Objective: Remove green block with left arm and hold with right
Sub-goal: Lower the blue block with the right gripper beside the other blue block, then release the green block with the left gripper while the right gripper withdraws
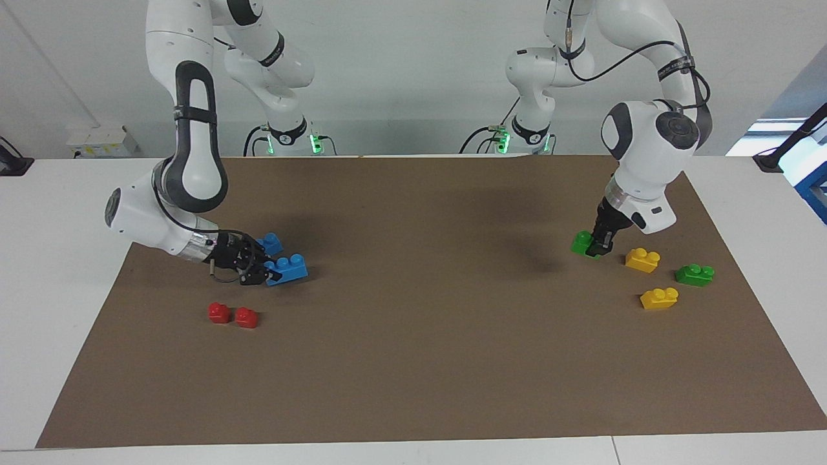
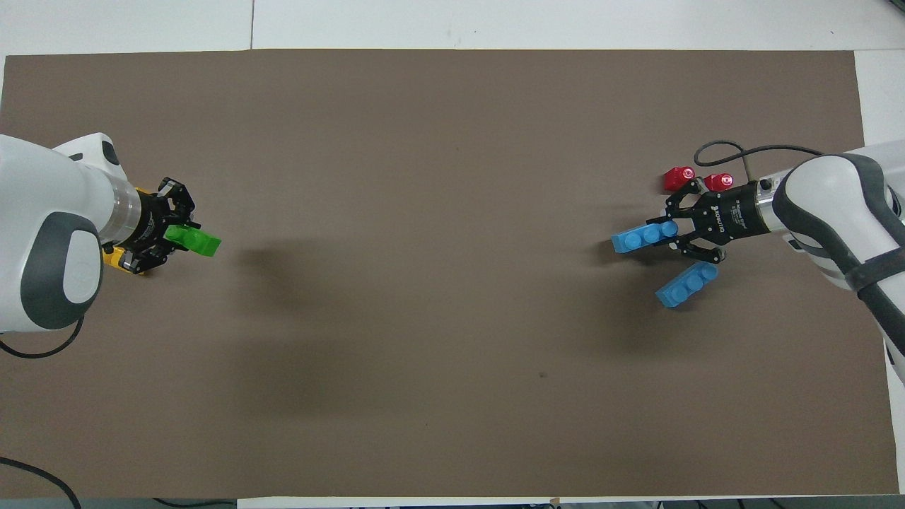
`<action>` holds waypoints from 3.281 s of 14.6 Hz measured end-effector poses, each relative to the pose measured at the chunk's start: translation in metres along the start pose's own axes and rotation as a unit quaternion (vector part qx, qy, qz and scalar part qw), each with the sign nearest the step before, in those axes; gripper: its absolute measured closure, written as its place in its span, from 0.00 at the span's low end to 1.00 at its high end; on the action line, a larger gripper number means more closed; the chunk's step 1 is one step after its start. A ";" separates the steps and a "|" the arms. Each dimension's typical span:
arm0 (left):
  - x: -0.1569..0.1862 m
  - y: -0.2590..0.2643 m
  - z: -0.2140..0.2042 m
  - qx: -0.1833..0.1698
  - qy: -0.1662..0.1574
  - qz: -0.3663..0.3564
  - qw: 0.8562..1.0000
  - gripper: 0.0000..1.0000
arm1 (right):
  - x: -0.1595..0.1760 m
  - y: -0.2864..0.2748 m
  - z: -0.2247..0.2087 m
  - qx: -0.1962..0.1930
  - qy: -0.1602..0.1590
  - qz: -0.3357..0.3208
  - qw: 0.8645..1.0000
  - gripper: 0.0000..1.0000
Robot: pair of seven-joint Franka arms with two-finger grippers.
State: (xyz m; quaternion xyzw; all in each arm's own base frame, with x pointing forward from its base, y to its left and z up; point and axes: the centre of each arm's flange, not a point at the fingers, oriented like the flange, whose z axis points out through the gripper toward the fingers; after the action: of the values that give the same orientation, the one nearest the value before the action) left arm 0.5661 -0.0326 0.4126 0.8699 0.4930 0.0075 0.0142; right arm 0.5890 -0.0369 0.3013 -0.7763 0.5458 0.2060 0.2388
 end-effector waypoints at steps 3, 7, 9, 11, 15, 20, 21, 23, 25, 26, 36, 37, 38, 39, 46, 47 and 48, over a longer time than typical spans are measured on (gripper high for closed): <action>0.012 -0.011 0.019 -0.010 0.007 0.020 1.000 0.65 | 0.007 0.001 0.006 0.001 0.004 0.001 1.000 0.66; 0.021 -0.011 0.041 -0.015 0.011 0.035 0.999 0.65 | 0.016 0.002 0.014 0.001 0.009 -0.004 1.000 0.66; 0.030 -0.012 0.049 -0.018 0.013 0.035 0.999 0.65 | 0.016 0.002 0.015 0.001 0.008 -0.004 1.000 0.66; 0.038 -0.012 0.060 -0.024 0.018 0.033 0.999 0.65 | 0.017 0.002 0.015 0.001 0.009 -0.004 1.000 0.66; 0.042 -0.007 0.094 -0.025 0.019 0.032 0.999 0.65 | 0.019 0.003 0.013 0.002 0.009 -0.002 1.000 0.66; 0.043 -0.006 0.098 -0.026 0.020 0.037 0.999 0.65 | 0.019 0.002 0.012 0.003 0.009 -0.003 1.000 0.40; 0.043 -0.006 0.098 -0.027 0.020 0.040 0.999 0.65 | 0.018 0.002 0.012 0.004 0.009 -0.004 1.000 0.30; 0.043 -0.006 0.098 -0.027 0.021 0.045 0.998 0.65 | 0.015 -0.002 0.010 0.006 0.010 -0.003 1.000 0.11; 0.044 -0.006 0.098 -0.027 0.021 0.051 0.998 0.65 | 0.005 -0.010 0.001 0.009 0.009 0.005 1.000 0.10; 0.045 -0.007 0.098 -0.027 0.021 0.053 0.998 0.65 | -0.005 -0.015 -0.007 0.011 0.006 0.009 1.000 0.10; 0.053 -0.010 0.103 -0.024 0.021 0.066 0.997 0.00 | -0.165 -0.063 -0.097 -0.035 0.142 -0.198 0.969 0.00; 0.053 -0.009 0.101 -0.026 0.022 0.067 0.997 0.00 | -0.174 -0.063 -0.104 -0.040 0.150 -0.228 0.961 0.00; 0.053 -0.007 0.099 -0.028 0.023 0.068 0.997 0.00 | -0.179 -0.062 -0.111 -0.044 0.154 -0.258 0.953 0.00; 0.054 -0.004 0.096 -0.031 0.025 0.068 0.997 0.00 | -0.183 -0.060 -0.119 -0.052 0.163 -0.288 0.942 0.00; 0.064 0.015 0.020 -0.041 0.031 0.070 0.996 0.00 | -0.213 -0.053 -0.153 -0.155 0.243 -0.484 0.826 0.00; 0.064 0.016 0.004 -0.045 0.034 0.070 0.996 0.00 | -0.215 -0.051 -0.156 -0.163 0.241 -0.503 0.814 0.00; 0.064 0.017 -0.011 -0.047 0.035 0.071 0.996 0.00 | -0.218 -0.047 -0.159 -0.173 0.233 -0.523 0.801 0.00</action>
State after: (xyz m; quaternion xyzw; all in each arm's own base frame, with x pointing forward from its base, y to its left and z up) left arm 0.6134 0.0137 0.4240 0.9003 0.4293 0.0623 0.0371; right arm 0.5735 0.0451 0.5623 -0.9969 0.0513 -0.0466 0.0377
